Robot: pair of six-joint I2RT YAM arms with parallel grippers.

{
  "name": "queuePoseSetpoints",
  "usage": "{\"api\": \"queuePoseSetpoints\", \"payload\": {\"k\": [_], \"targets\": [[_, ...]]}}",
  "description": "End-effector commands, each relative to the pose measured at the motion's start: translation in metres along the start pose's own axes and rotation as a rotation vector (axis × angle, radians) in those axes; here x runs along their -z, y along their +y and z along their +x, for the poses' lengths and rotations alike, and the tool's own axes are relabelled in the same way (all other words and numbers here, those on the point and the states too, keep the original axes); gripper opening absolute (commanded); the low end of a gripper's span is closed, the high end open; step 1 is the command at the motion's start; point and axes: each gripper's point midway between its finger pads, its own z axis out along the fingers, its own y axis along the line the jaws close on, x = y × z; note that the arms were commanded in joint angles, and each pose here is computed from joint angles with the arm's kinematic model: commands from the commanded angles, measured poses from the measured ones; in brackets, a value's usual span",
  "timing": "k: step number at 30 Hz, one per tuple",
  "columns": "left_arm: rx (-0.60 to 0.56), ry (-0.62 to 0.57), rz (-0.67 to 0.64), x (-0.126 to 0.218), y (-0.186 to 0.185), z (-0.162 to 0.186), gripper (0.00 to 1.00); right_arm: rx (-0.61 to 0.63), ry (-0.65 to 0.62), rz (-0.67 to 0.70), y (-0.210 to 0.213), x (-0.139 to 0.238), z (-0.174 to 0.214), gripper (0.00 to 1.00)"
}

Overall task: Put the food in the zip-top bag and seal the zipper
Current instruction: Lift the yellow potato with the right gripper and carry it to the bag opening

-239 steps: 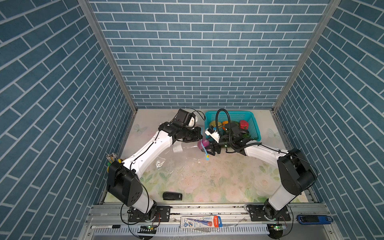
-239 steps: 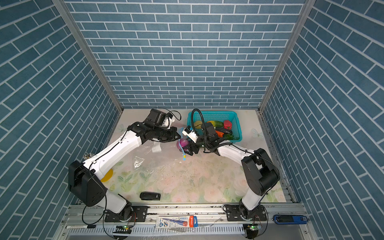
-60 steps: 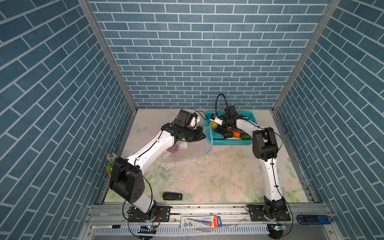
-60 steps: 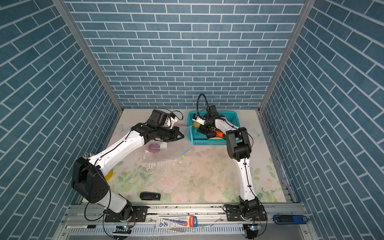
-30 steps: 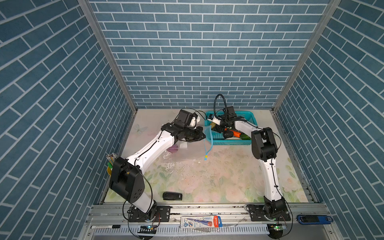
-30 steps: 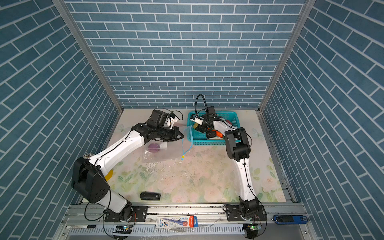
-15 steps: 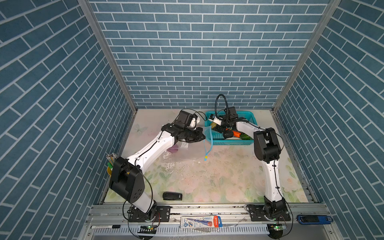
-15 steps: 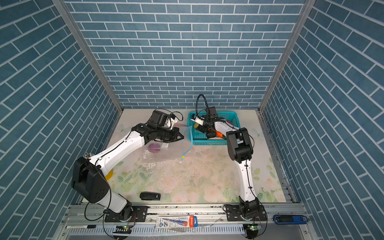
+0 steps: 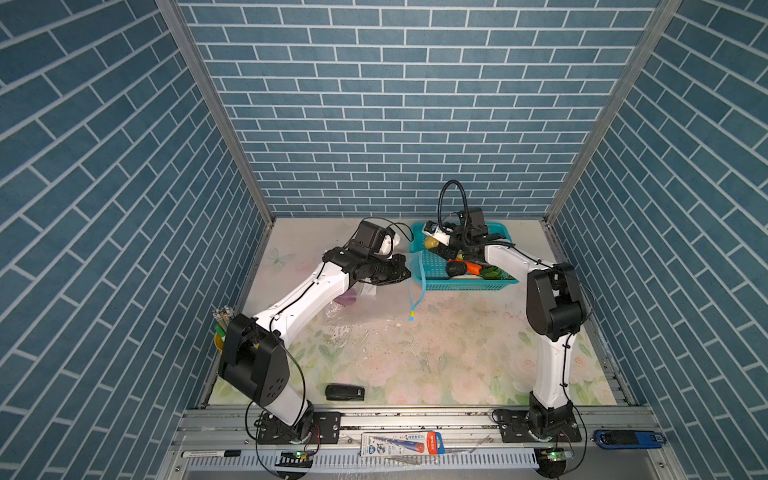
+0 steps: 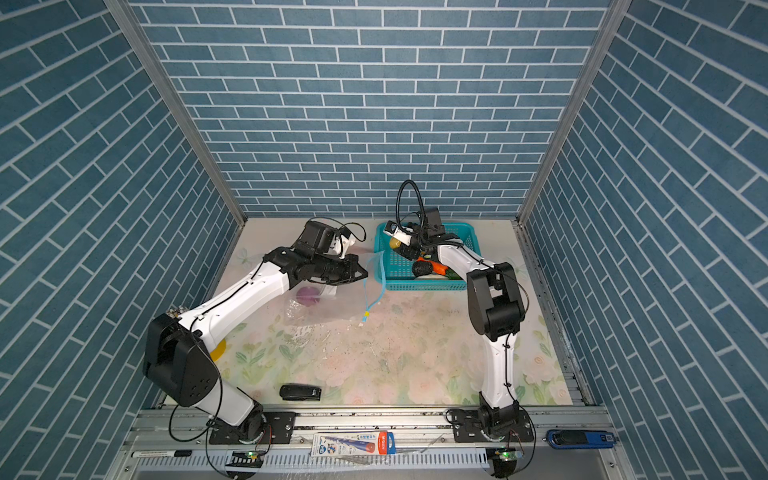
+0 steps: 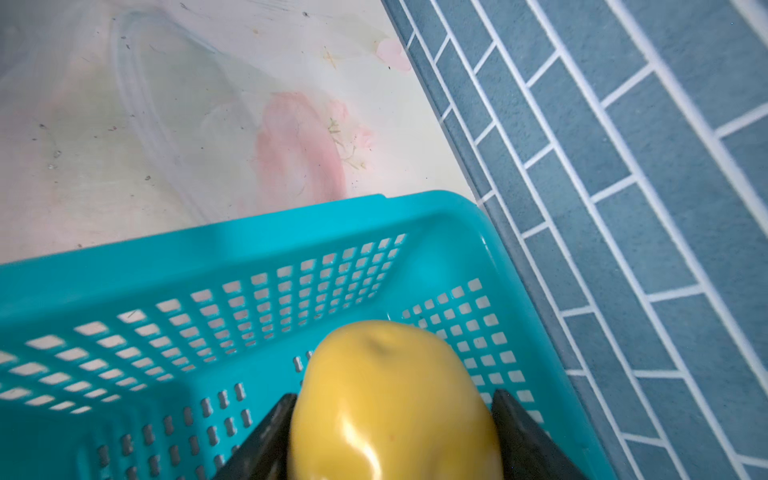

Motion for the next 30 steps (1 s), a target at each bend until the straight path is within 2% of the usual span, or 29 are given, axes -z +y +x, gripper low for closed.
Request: {"api": "queuePoseSetpoints", "payload": {"k": [1, 8, 18, 30], "targets": [[-0.001, -0.018, -0.003, 0.003, 0.002, -0.003, 0.00, 0.003, -0.022, 0.024, 0.002, 0.023, -0.014, 0.56], [0.002, -0.018, -0.003, 0.001, 0.002, -0.003, 0.00, 0.011, -0.039, 0.013, 0.023, 0.060, -0.026, 0.56], [0.009, -0.016, 0.012, 0.001, -0.002, -0.007, 0.00, 0.065, -0.077, -0.027, 0.079, 0.113, -0.057, 0.58], [0.002, -0.014, 0.018, 0.009, -0.010, -0.008, 0.00, 0.122, -0.104, -0.117, 0.133, 0.143, -0.080, 0.58]]}}
